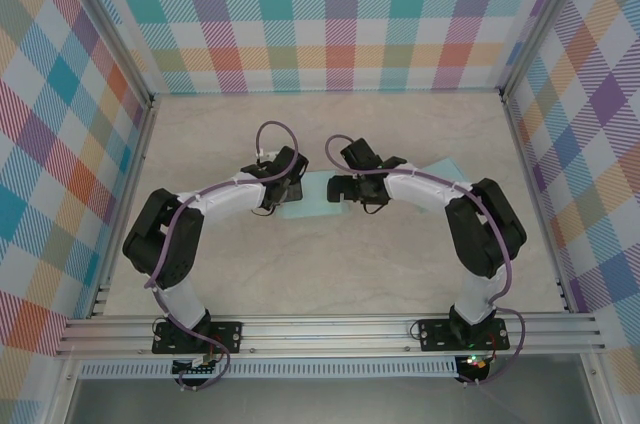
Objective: Fold the paper box
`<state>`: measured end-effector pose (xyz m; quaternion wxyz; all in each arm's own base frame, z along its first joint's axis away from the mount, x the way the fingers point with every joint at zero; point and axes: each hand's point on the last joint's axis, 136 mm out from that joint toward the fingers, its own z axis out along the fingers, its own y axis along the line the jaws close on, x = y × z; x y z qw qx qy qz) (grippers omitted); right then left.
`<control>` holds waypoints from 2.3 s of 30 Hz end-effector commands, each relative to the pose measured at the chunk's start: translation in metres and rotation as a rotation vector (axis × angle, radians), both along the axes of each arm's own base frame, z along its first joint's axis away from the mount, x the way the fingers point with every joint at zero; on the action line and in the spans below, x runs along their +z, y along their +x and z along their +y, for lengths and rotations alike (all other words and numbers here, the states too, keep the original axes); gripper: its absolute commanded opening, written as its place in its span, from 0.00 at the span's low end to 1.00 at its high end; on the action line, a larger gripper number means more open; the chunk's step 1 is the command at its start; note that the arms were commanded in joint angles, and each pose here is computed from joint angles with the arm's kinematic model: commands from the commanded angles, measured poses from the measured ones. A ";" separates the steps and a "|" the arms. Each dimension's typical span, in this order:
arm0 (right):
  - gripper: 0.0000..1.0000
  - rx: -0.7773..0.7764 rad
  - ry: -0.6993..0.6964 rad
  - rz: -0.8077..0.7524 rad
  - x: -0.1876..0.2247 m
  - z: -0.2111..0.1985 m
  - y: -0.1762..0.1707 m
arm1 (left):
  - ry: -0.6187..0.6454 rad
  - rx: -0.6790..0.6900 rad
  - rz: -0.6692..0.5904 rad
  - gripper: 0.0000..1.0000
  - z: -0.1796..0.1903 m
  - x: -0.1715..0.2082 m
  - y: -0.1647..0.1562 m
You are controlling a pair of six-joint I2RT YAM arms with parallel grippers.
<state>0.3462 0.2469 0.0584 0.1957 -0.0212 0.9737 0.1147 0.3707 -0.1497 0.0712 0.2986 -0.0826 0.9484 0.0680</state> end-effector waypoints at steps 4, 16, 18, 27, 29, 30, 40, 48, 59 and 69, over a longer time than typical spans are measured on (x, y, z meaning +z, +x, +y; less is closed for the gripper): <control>1.00 -0.029 -0.032 0.073 -0.028 -0.011 -0.012 | 0.046 0.023 0.068 1.00 0.013 -0.025 -0.013; 0.98 -0.033 -0.052 0.123 -0.047 -0.015 -0.021 | 0.006 0.014 0.102 0.97 0.008 -0.041 -0.020; 0.97 -0.032 -0.054 0.129 -0.049 -0.016 -0.024 | -0.001 0.007 0.104 0.96 0.007 -0.042 -0.020; 0.94 -0.020 -0.033 0.149 -0.045 -0.017 -0.040 | -0.106 -0.055 0.139 0.92 -0.019 -0.045 -0.030; 0.93 -0.013 -0.031 0.149 -0.043 -0.018 -0.045 | -0.129 -0.068 0.139 0.92 -0.027 -0.044 -0.035; 0.93 -0.008 -0.033 0.148 -0.041 -0.018 -0.048 | -0.141 -0.074 0.139 0.92 -0.030 -0.042 -0.038; 0.83 0.139 -0.032 0.051 0.002 -0.006 -0.075 | -0.236 -0.123 0.018 0.97 -0.041 0.023 -0.048; 1.00 0.393 -0.137 -0.222 0.056 0.013 -0.089 | -0.187 0.020 -0.261 1.00 0.026 0.103 -0.068; 0.89 0.646 -0.527 -0.435 0.047 0.064 -0.099 | -0.219 0.280 -0.477 1.00 0.108 0.128 -0.122; 0.87 0.744 -0.748 -0.516 0.029 0.081 -0.092 | -0.234 0.358 -0.584 1.00 0.138 0.137 -0.144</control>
